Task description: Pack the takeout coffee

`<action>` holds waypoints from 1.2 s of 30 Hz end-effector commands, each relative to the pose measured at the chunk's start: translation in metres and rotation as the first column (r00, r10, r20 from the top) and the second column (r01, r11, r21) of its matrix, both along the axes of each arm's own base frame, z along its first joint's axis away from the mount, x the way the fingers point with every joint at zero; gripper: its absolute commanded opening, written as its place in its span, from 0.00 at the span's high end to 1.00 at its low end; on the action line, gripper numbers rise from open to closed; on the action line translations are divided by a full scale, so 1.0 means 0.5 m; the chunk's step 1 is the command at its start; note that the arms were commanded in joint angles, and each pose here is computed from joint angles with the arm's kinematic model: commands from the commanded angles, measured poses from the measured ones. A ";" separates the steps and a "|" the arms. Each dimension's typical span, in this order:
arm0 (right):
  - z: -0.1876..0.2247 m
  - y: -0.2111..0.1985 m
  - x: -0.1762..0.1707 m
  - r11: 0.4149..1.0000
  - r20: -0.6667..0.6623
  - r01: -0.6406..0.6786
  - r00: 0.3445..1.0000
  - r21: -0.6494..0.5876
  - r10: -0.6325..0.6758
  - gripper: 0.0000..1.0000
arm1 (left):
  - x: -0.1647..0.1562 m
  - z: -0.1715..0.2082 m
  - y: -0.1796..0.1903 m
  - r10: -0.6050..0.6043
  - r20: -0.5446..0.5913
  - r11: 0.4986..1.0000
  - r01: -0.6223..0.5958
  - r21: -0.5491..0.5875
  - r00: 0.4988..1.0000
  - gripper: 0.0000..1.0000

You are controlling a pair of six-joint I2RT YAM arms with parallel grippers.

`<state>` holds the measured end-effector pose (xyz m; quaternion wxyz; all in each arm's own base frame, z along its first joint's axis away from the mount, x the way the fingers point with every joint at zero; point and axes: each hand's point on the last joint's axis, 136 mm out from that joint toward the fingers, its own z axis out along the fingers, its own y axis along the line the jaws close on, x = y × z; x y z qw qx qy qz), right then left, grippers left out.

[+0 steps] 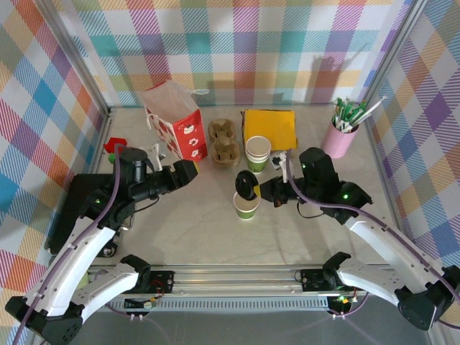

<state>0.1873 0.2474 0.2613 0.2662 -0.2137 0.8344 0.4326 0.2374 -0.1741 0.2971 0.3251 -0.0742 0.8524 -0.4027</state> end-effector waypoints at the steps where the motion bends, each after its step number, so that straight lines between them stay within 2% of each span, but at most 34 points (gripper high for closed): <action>1: -0.033 0.001 -0.043 0.994 -0.306 0.009 0.952 0.108 0.025 0.95 | 0.004 -0.018 -0.016 -0.045 0.014 0.999 0.045 -0.013 0.999 0.27; 6: -0.084 -0.007 -0.017 0.981 -0.443 0.067 0.896 0.180 0.020 0.95 | 0.005 -0.078 -0.054 -0.106 -0.053 0.994 0.105 -0.011 0.993 0.28; 12: -0.114 -0.008 0.015 0.975 -0.493 0.108 0.870 0.192 0.000 0.92 | 0.006 -0.129 -0.091 -0.152 -0.104 0.988 0.154 0.005 0.983 0.29; 22: -0.167 -0.023 0.063 0.970 -0.559 0.186 0.826 0.157 -0.067 0.91 | 0.014 -0.140 -0.099 -0.149 -0.106 0.988 0.151 0.016 0.983 0.29; 27: -0.189 -0.026 0.070 0.970 -0.589 0.203 0.804 0.137 -0.085 0.86 | 0.014 -0.141 -0.097 -0.143 -0.107 0.989 0.146 0.023 0.984 0.29; 36: -0.226 -0.041 0.074 0.971 -0.599 0.233 0.785 0.049 -0.158 0.65 | 0.008 -0.142 -0.089 -0.142 -0.103 0.988 0.147 0.040 0.984 0.29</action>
